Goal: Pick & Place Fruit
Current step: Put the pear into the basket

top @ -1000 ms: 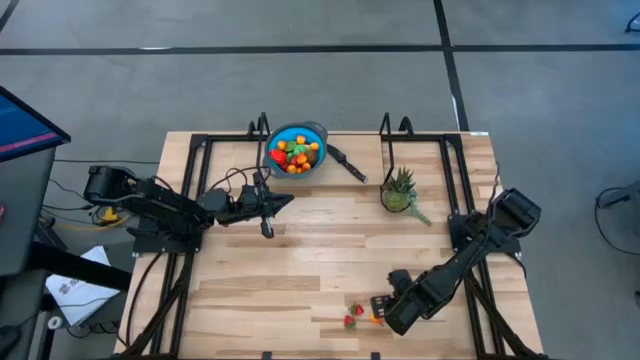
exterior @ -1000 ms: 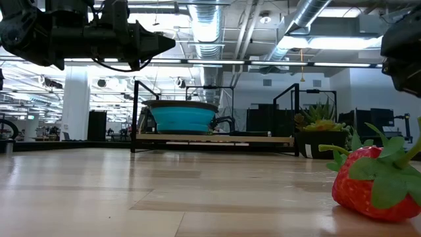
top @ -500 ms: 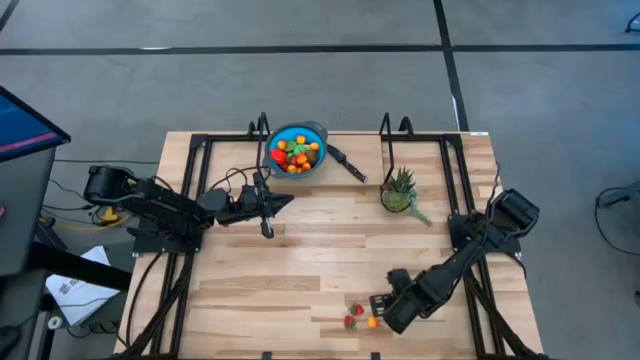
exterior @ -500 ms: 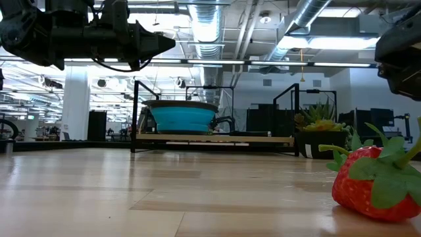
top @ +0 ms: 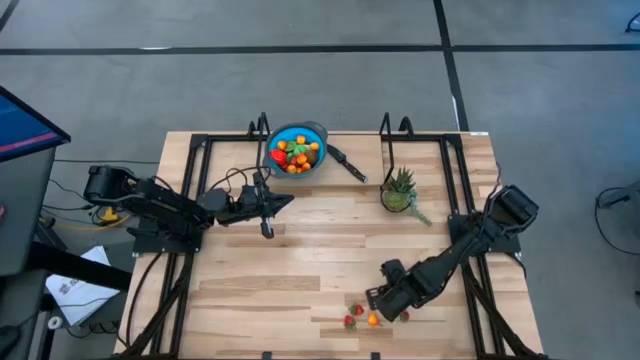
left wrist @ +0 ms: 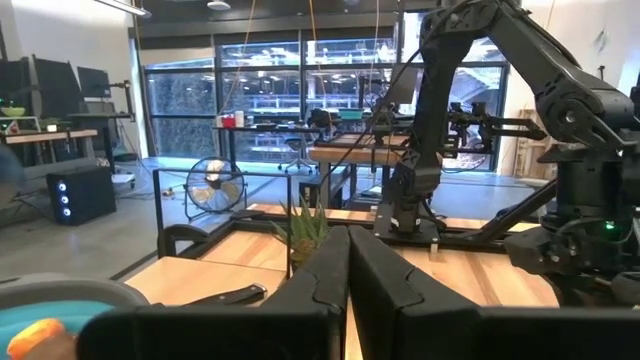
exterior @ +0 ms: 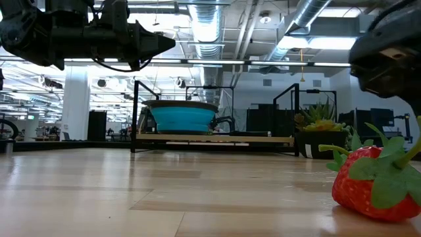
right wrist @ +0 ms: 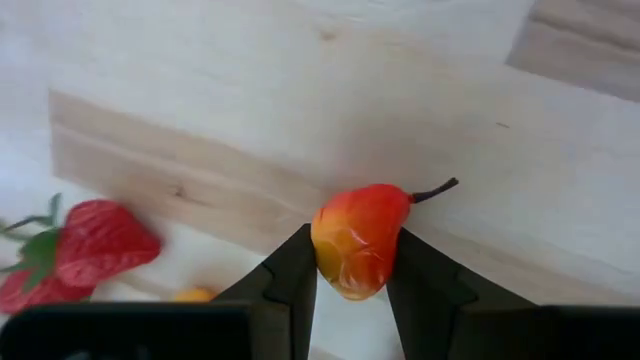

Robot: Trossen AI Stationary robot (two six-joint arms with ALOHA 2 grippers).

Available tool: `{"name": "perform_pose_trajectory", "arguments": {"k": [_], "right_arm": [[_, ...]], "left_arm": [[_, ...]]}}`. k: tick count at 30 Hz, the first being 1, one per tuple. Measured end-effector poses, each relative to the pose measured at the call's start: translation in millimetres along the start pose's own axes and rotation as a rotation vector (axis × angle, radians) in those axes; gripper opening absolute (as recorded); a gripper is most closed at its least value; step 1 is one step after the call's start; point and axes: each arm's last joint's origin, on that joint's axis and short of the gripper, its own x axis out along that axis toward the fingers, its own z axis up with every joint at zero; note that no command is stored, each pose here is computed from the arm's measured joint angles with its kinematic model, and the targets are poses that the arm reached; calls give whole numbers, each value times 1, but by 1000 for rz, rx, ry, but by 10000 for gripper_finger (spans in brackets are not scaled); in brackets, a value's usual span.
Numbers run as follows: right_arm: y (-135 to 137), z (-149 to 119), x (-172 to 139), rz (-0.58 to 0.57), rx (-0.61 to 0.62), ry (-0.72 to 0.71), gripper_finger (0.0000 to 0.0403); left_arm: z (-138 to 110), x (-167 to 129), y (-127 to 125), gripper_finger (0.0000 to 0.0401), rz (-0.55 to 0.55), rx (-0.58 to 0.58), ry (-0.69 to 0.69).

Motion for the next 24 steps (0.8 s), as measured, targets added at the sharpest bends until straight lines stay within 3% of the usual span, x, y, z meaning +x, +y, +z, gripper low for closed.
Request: {"name": "perform_pose_trajectory", "arguments": {"k": [6, 15, 24], "right_arm": [[5, 16, -21, 50, -90, 12, 98], [-9, 47, -67, 35, -201, -62, 98], [-15, 98, -99, 61, -389, -161, 97]], "left_arm": [[0, 0, 0, 2, 1, 34, 0], [0, 0, 0, 2, 2, 33, -2], [0, 0, 0, 2, 5, -6, -3]]}}
